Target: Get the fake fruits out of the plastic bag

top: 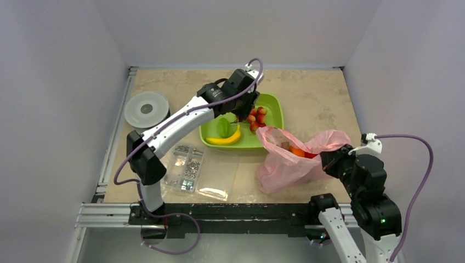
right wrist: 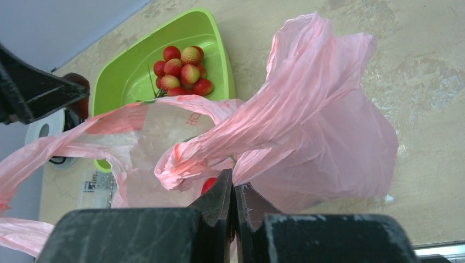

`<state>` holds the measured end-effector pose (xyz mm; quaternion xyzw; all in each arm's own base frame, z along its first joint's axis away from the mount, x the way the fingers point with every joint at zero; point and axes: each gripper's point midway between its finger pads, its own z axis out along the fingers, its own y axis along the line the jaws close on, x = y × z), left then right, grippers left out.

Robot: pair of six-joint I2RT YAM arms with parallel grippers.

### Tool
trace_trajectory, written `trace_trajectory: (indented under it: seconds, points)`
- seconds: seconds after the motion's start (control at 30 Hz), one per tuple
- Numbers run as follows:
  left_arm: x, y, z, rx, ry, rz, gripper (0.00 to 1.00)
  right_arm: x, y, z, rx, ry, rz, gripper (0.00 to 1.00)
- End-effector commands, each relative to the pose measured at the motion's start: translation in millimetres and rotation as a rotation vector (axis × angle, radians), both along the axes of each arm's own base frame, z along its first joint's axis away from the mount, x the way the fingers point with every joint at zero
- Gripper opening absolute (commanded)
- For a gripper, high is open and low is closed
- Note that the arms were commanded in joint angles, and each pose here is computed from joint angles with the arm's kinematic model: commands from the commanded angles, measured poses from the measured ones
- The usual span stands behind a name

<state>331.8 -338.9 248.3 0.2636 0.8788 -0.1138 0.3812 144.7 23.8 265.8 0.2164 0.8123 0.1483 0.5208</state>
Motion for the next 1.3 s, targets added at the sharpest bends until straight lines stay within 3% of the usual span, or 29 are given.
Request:
trace_trajectory:
  seconds: [0.0, 0.27, 0.33, 0.47, 0.57, 0.67, 0.77, 1.0, 1.1, 1.27]
  points:
    - [24.9, 36.9, -54.3, 0.119, 0.094, 0.093, 0.03, 4.0, -2.5, -0.1, -0.009, 0.010, -0.016, 0.00]
    - [43.9, 46.3, -128.3, 0.155, 0.246, 0.125, 0.21, 2.5, -3.2, 0.7, -0.010, 0.011, -0.018, 0.00]
    - [45.0, 48.6, -136.6, 0.169, 0.258, 0.131, 0.33, 2.1, -3.1, 0.5, -0.009, 0.013, -0.019, 0.00]
    - [42.9, 47.7, -142.8, 0.164, 0.270, 0.127, 0.68, 1.3, -3.8, 0.2, -0.012, 0.015, -0.021, 0.00]
    - [40.7, 48.7, -140.6, 0.160, 0.272, 0.126, 0.78, 1.8, -3.5, -0.2, -0.011, 0.017, -0.020, 0.00]
    - [37.7, 50.1, -126.7, 0.141, 0.260, 0.120, 0.80, 1.8, -2.7, 0.7, -0.009, 0.014, -0.016, 0.00]
    - [27.7, 40.7, -90.1, 0.041, 0.242, 0.077, 0.80, 1.6, -2.3, 0.5, -0.008, 0.015, -0.013, 0.00]
    - [-40.1, -31.7, 66.0, -0.488, 0.160, -0.332, 0.74, 0.2, -1.9, 1.4, -0.006, 0.008, -0.010, 0.00]
    - [-75.3, -50.6, 109.3, -0.509, 0.053, -0.474, 0.72, -0.6, -2.2, 2.2, -0.005, 0.003, -0.010, 0.00]
    - [-126.0, -84.9, 132.4, -0.455, -0.043, -0.673, 0.69, -0.2, -2.7, 2.7, -0.008, -0.001, -0.012, 0.00]
